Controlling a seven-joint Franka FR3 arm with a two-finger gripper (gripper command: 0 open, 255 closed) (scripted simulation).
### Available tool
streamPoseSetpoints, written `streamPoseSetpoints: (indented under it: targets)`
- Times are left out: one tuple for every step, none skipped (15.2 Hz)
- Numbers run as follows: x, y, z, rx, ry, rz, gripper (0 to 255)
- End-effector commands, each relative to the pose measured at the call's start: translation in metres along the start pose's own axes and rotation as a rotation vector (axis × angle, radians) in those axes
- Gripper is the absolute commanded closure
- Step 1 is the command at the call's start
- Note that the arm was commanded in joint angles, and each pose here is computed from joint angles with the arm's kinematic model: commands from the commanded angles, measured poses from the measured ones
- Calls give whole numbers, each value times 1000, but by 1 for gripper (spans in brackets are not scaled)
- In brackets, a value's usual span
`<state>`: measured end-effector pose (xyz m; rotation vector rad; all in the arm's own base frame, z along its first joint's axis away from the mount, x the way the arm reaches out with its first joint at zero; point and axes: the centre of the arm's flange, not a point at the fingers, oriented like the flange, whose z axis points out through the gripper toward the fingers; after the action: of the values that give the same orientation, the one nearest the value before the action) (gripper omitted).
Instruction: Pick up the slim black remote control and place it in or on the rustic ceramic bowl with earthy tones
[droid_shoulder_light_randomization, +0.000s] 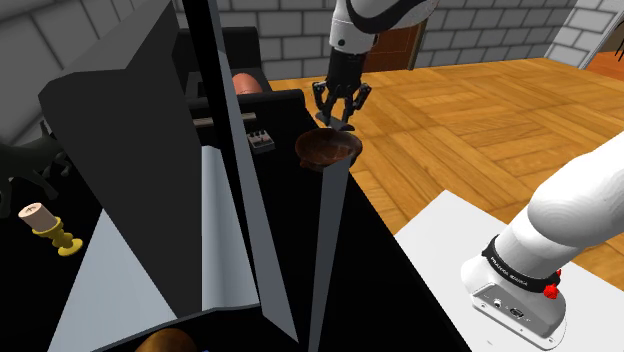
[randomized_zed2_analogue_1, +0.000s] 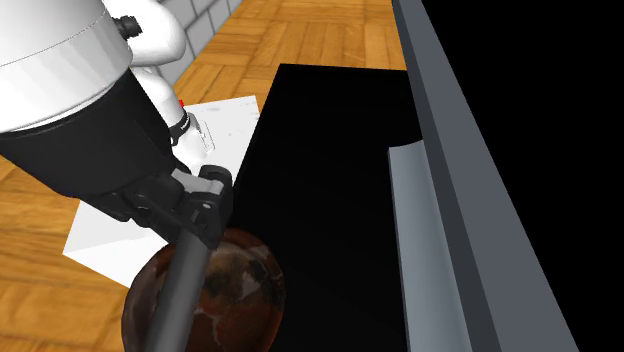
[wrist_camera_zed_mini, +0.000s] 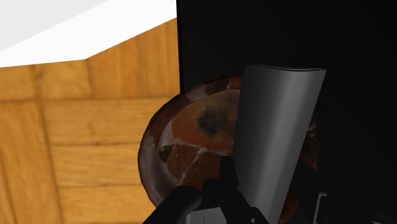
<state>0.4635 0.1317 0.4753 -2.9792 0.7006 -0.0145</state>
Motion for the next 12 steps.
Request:
streamPoseSetpoints:
  targets:
    - [4, 7, 7, 0, 0, -2, 255]
    - [4, 7, 13, 0, 0, -2, 255]
    - [4, 8, 18, 0, 0, -2, 255]
    - [4, 8, 23, 0, 0, -2, 255]
    - [5, 9, 28, 0, 0, -2, 255]
    - [5, 9, 34, 0, 0, -2, 255]
    - [5, 10, 39, 0, 0, -2, 255]
    - [5, 10, 44, 0, 0, -2, 255]
    - [5, 10, 49, 0, 0, -2, 255]
    - [5, 11, 55, 0, 0, -2, 255]
    - [5, 11, 57, 0, 0, -2, 255]
    - [5, 11, 57, 0, 0, -2, 255]
